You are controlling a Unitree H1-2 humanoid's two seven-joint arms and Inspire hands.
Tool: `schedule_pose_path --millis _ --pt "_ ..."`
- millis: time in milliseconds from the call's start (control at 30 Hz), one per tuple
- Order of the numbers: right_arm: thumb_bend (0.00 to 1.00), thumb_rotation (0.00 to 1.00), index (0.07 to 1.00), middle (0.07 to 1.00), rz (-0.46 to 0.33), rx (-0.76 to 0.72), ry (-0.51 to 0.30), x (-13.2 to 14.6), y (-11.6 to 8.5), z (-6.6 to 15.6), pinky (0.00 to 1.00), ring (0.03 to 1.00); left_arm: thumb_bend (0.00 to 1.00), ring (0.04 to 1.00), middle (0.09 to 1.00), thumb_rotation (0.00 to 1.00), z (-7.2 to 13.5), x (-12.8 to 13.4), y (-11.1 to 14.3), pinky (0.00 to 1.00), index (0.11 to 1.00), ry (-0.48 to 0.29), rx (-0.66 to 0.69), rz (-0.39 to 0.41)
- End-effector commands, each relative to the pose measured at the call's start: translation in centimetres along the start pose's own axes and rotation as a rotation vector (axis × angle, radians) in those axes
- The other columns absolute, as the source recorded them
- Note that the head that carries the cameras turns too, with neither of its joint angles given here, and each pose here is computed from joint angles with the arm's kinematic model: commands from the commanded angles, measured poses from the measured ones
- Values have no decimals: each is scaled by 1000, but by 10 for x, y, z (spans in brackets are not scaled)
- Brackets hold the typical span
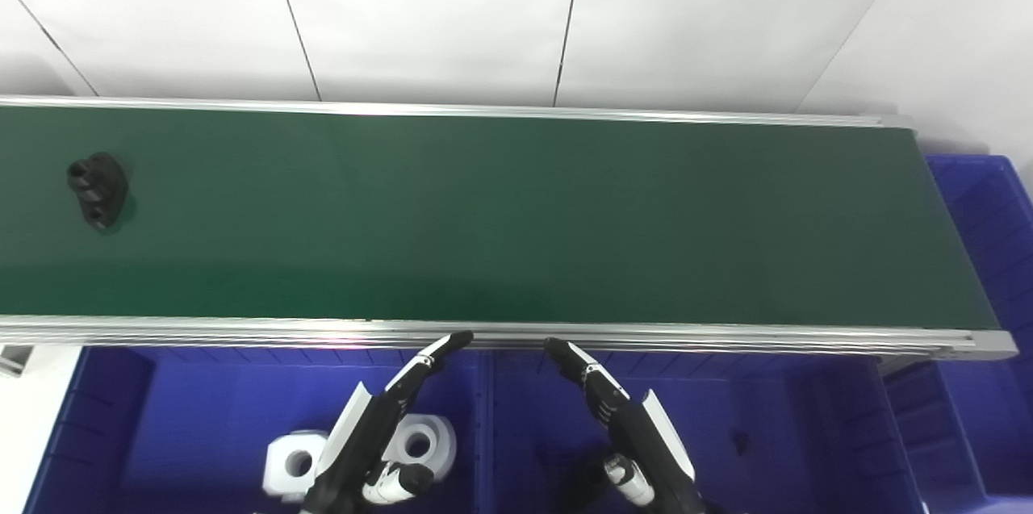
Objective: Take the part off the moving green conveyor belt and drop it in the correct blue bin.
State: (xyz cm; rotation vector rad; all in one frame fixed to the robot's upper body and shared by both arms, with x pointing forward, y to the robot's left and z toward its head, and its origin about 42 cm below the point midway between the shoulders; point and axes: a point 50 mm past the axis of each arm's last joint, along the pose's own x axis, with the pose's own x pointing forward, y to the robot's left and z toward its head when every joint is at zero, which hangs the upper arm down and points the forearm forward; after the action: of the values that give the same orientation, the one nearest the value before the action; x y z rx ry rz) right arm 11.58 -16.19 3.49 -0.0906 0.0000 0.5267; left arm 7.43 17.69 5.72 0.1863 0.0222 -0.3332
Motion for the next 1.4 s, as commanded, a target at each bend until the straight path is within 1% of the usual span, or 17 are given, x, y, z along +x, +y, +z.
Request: schedule_pose_path --millis 0,133,300,467,567,633,767,833,900,1033,1100,1167,1367 --pt "956 1000 897 916 -7 -2 -59 1 0 5 918 931 1000 942 916 1000 3 1 0 924 886 -47 4 -4" --pt "979 1000 894 915 -6 -6 -32 -3 -2 -1 915 932 997 940 914 1000 -3 0 -5 913 887 -43 8 -18" --pt "968 997 894 915 -5 5 3 -6 -6 -11 936 938 972 932 912 1000 -10 3 -13 891 882 -31 3 -18" --pt "975 1000 895 909 -3 -6 23 -6 -10 -17 927 931 958 921 910 1000 -15 6 -19 861 879 -23 7 -20" --pt "980 1000 895 908 -1 -8 34 -6 -13 -21 930 932 959 919 910 1000 -18 8 -23 856 880 -17 5 -20" --pt "997 1000 893 910 -1 -9 43 -8 -15 -23 923 933 968 917 907 1000 -20 9 -27 855 873 -13 3 -21" --pt "1000 1000 897 912 3 -4 66 -10 -20 -29 904 926 978 904 893 1000 -27 13 -33 831 854 0 5 -25" --pt "1000 1000 903 919 8 1 76 -10 -22 -32 919 934 989 885 881 1000 -29 15 -35 802 838 0 11 -19" --pt "1000 1000 904 920 9 5 90 -10 -24 -37 920 935 989 881 879 1000 -32 17 -38 794 834 3 13 -19" --pt "986 989 904 929 9 11 112 -10 -28 -44 959 952 994 866 864 999 -39 21 -41 769 824 10 21 -29" --pt "990 990 905 933 12 20 121 -10 -30 -47 972 960 995 864 862 1000 -42 23 -42 767 822 14 27 -32" --pt "970 986 915 938 15 27 127 -10 -31 -49 996 973 1000 864 861 1000 -44 25 -43 765 820 17 21 -33" --pt "947 968 931 951 18 62 136 -9 -33 -53 1000 990 1000 865 867 1000 -48 27 -45 765 820 33 -12 -43"
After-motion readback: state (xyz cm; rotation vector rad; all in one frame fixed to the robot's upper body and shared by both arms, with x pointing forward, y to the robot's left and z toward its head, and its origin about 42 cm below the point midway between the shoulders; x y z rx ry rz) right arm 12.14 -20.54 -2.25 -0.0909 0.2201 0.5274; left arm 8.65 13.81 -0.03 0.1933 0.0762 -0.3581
